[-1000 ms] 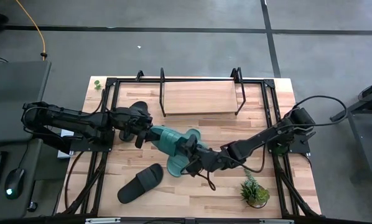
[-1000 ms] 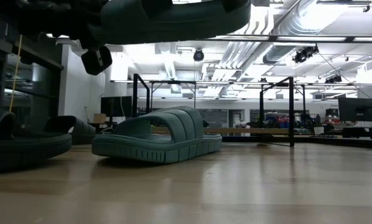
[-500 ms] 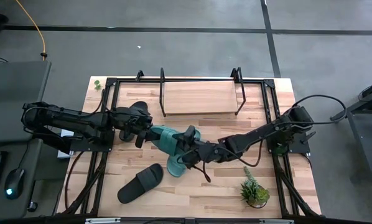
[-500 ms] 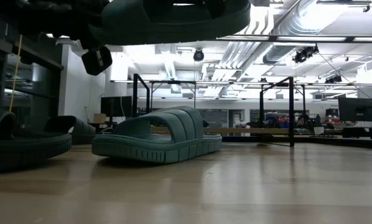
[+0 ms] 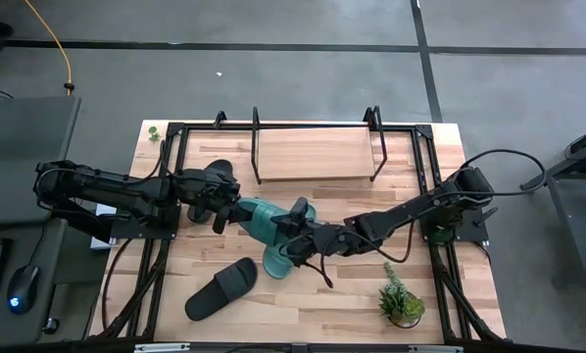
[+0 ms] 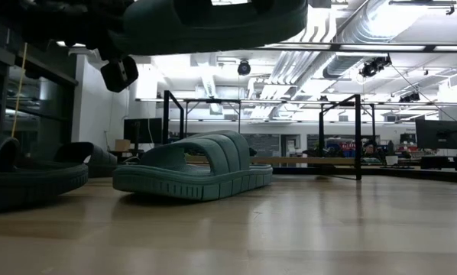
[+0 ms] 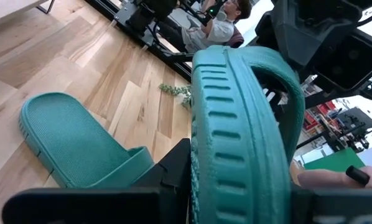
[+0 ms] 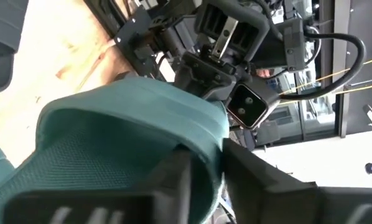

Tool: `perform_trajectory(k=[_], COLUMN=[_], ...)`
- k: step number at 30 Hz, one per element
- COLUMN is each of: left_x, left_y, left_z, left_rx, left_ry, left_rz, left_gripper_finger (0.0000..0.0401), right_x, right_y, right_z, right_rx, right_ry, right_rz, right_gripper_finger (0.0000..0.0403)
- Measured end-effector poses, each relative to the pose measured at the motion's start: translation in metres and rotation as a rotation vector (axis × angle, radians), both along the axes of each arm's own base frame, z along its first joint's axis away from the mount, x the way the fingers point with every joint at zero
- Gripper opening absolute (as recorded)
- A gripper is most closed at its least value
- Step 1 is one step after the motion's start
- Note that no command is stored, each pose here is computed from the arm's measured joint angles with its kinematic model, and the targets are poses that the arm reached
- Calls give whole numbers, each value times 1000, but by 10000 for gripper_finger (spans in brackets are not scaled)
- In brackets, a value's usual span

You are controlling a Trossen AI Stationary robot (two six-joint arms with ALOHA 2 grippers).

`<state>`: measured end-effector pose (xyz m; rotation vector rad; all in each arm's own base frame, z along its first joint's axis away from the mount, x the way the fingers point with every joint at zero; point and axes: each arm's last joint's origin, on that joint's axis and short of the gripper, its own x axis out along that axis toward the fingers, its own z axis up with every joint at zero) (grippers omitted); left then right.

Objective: Pick and place slides into the shelf
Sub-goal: Put the bottom green slipper on the shelf

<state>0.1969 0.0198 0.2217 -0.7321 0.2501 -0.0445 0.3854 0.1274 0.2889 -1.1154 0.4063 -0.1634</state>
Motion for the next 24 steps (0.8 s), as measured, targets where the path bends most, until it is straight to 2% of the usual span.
perform_trajectory(k=[4,16,24], left_x=[0,0,0], left_y=[0,0,1], left_z=[0,1,1], left_rx=[5,117,196], left_ry=[-2,-19,-30], left_rz=[-1,-10,-25], left_gripper_finger=[58,58,58], right_x=[0,0,-1], right_y=[0,0,1], right_z=[0,2,1], right_rx=[6,71,67], right_ry=[-4,-44,-44], right_rz=[-2,-31,-50], right_gripper_finger=[8,2,1])
